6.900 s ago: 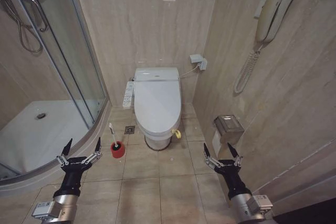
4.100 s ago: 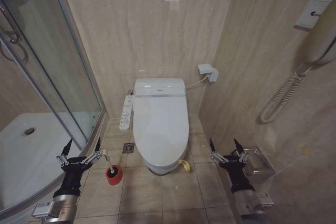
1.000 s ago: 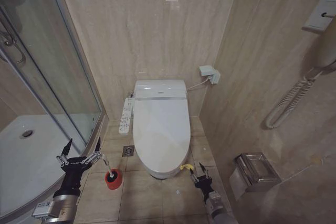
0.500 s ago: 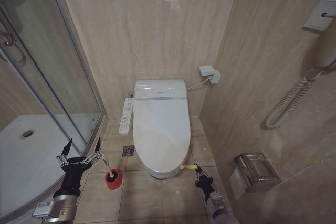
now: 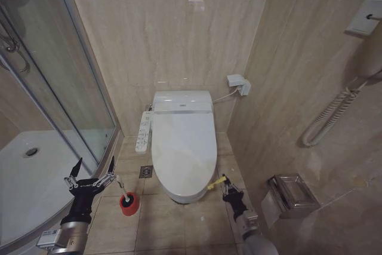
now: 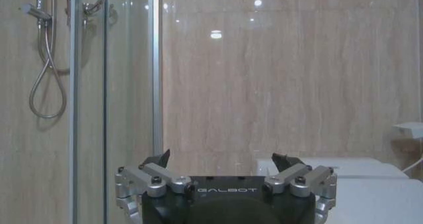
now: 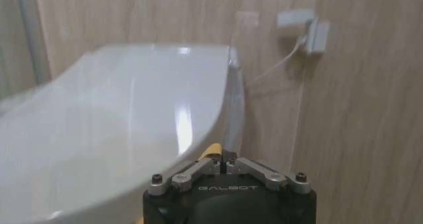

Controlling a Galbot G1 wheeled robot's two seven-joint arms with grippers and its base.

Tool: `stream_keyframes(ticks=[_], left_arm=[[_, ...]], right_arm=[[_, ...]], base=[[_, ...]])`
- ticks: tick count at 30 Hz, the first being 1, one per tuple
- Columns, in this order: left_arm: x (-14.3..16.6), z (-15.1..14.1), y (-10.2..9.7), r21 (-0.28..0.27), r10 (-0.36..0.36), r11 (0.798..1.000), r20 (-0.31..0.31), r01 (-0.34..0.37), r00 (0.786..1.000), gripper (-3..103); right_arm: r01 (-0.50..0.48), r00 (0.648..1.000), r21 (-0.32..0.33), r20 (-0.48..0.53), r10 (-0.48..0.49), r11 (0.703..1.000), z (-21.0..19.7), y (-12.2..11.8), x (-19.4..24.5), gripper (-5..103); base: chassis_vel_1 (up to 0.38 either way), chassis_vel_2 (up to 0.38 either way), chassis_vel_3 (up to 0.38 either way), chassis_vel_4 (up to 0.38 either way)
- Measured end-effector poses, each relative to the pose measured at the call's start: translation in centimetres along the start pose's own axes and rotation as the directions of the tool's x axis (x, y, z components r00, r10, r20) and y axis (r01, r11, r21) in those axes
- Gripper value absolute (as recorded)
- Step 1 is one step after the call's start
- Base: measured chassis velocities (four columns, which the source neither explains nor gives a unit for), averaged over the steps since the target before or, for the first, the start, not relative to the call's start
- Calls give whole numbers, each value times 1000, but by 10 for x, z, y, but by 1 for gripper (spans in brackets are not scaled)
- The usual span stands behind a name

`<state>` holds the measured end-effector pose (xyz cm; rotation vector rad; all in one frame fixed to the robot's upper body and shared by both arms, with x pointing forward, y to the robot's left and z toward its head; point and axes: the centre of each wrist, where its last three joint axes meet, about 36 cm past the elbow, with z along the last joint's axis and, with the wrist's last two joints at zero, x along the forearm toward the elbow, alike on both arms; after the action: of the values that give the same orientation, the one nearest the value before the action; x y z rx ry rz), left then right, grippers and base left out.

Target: Open the toilet lid, clean the toilet bowl with a toilet brush, close the toilet lid, and flush.

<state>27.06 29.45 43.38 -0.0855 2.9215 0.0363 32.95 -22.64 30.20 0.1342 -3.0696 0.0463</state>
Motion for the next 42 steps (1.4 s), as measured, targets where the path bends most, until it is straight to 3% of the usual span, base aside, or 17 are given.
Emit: stream_keyframes(ticks=[10, 18, 27, 35, 42], left_arm=[[0, 0, 0, 0, 0, 1000, 0, 0, 1000, 100], [0, 0, 0, 0, 0, 1000, 0, 0, 1000, 100], [0, 0, 0, 0, 0, 1000, 0, 0, 1000, 100], [0, 0, 0, 0, 0, 1000, 0, 0, 1000, 100], [0, 0, 0, 0, 0, 1000, 0, 0, 1000, 100]], right_arm=[[-57, 987, -89, 145, 70, 994, -76, -10, -2, 1], [-75, 974, -172, 197, 109, 982, -113, -19, -15, 1], [-70, 945, -150, 306, 113, 986, -121, -26, -25, 1], [-57, 942, -118, 323, 93, 991, -122, -29, -23, 1], [-52, 941, -130, 325, 92, 990, -122, -29, -21, 1]], base=[[0, 0, 0, 0], [0, 0, 0, 0], [0, 0, 0, 0], [0, 0, 0, 0], [0, 0, 0, 0]])
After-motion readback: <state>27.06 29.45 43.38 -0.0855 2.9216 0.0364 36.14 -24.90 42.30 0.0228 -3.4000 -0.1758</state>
